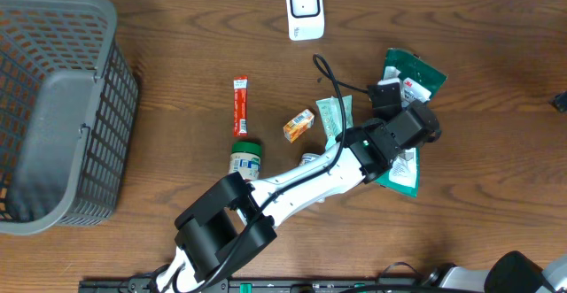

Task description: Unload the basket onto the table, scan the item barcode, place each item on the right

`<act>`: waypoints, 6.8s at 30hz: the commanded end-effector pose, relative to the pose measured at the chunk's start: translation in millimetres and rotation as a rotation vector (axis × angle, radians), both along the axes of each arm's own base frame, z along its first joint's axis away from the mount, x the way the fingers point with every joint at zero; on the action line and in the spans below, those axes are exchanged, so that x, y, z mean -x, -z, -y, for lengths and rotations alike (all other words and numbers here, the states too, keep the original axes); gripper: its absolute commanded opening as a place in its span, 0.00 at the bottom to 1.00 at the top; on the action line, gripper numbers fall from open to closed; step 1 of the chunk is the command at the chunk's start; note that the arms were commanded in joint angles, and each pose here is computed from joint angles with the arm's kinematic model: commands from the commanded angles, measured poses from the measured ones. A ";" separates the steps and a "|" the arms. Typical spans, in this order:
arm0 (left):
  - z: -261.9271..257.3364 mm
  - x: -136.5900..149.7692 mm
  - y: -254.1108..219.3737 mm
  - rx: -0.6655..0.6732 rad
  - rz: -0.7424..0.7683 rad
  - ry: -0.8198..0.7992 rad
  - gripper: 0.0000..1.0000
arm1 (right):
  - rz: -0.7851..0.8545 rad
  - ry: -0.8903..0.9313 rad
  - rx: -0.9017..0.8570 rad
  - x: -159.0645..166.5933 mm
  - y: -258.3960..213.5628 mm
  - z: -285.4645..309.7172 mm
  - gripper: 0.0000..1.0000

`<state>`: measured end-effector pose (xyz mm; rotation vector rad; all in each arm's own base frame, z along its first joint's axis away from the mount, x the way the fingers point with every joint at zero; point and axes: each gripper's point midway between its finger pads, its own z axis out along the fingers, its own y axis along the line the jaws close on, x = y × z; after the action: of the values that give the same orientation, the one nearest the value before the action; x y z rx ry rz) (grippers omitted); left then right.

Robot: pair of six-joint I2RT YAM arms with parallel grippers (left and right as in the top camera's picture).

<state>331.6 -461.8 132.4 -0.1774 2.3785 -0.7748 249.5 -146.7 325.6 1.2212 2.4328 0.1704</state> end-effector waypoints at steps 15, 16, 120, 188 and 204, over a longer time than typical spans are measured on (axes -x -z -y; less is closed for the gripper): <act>-2.3 -3.0 40.9 -0.084 -0.014 -0.006 0.45 | 0.004 -0.012 0.019 1.1 -3.5 1.5 0.99; -0.4 -4.5 38.5 -0.085 0.003 0.008 0.54 | 0.004 -0.012 0.019 1.1 -3.5 1.5 0.99; -489.3 12.1 -156.7 -0.552 -0.155 -0.551 0.83 | -0.186 -0.620 -0.137 -35.5 252.1 -148.0 0.99; -487.6 -7.8 -169.8 -0.515 -0.063 -0.577 0.83 | 0.063 -0.638 -0.242 -12.7 327.1 -186.8 0.62; -328.7 6.4 -100.7 -0.251 -0.217 0.058 0.08 | 0.065 -0.634 -0.256 -12.5 326.2 -188.6 0.66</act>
<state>334.0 -94.8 265.3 -0.2669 2.5598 -0.4270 269.5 50.0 11.3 0.4357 2.6684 0.7921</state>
